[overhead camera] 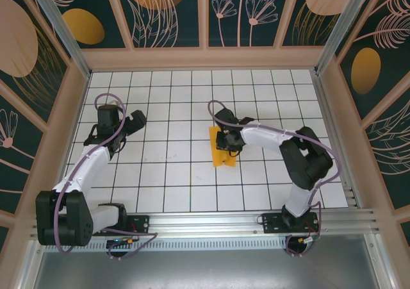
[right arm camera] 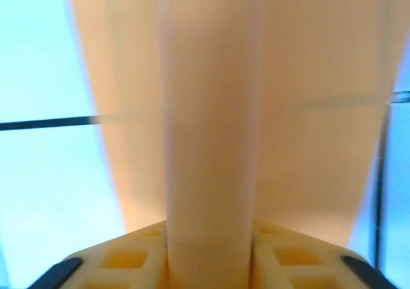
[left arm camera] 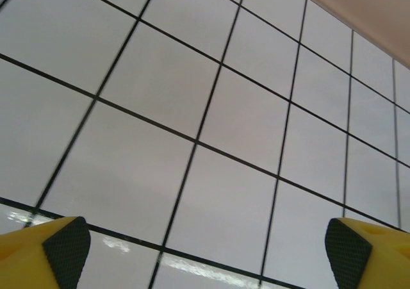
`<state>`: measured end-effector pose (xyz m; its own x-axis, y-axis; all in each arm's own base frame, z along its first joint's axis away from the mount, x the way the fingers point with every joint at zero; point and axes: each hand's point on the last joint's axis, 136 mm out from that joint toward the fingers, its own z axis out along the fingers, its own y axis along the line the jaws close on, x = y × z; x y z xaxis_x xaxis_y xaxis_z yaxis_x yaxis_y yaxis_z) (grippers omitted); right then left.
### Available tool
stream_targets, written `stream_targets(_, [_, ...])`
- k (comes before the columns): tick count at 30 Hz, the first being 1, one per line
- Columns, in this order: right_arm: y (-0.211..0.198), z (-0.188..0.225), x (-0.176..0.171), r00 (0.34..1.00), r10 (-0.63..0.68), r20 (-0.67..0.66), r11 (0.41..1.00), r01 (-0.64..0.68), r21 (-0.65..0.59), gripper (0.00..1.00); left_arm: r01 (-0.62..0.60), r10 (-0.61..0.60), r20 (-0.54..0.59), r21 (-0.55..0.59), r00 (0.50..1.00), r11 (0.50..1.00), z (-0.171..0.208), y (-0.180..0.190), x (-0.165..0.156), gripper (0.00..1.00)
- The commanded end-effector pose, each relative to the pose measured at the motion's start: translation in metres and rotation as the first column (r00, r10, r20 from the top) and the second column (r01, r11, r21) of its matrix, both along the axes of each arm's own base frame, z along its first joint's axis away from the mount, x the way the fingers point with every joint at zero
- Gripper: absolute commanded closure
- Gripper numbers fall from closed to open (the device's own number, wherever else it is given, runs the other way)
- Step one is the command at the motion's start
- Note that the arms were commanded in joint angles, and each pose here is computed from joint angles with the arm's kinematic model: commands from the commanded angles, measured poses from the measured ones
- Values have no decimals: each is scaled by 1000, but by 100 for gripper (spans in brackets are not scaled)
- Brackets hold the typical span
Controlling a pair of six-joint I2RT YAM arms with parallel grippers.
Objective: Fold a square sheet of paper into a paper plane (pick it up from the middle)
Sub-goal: First fold in half a square sheet of paper at the center of the table.
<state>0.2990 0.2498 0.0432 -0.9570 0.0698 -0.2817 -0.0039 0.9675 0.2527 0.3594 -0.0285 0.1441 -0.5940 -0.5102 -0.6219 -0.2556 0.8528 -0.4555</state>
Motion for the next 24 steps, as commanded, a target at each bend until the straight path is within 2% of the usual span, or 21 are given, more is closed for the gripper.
stream_targets(1, [52, 55, 2, 987, 114, 116, 940, -145, 308, 75, 81, -79, 21, -142, 997, 987, -3, -25, 0, 11])
stream_targets(5, [75, 83, -9, 972, 171, 161, 835, -230, 501, 75, 154, -146, 48, -293, 988, 944, -10, -54, -7, 21])
stream_targets(8, [72, 76, -12, 977, 172, 125, 807, -213, 552, 75, 189, -179, 59, -326, 982, 926, -12, -71, -12, 24])
stream_targets(10, [68, 63, -13, 981, 166, 96, 821, -192, 538, 73, 209, -201, 60, -332, 978, 920, -15, -83, -15, 24])
stream_targets(15, [46, 24, -8, 992, 121, 45, 907, -128, 402, 67, 253, -247, 65, -383, 967, 888, -22, -111, -21, 25])
stream_targets(20, [15, 0, 2, 997, 57, 53, 975, -67, 214, 46, 266, -269, 50, -401, 962, 877, -30, -128, -25, 25])
stream_targets(24, [0, -2, 7, 996, 36, 79, 991, -46, 128, 34, 289, -296, 47, -403, 954, 869, -30, -140, -26, 25])
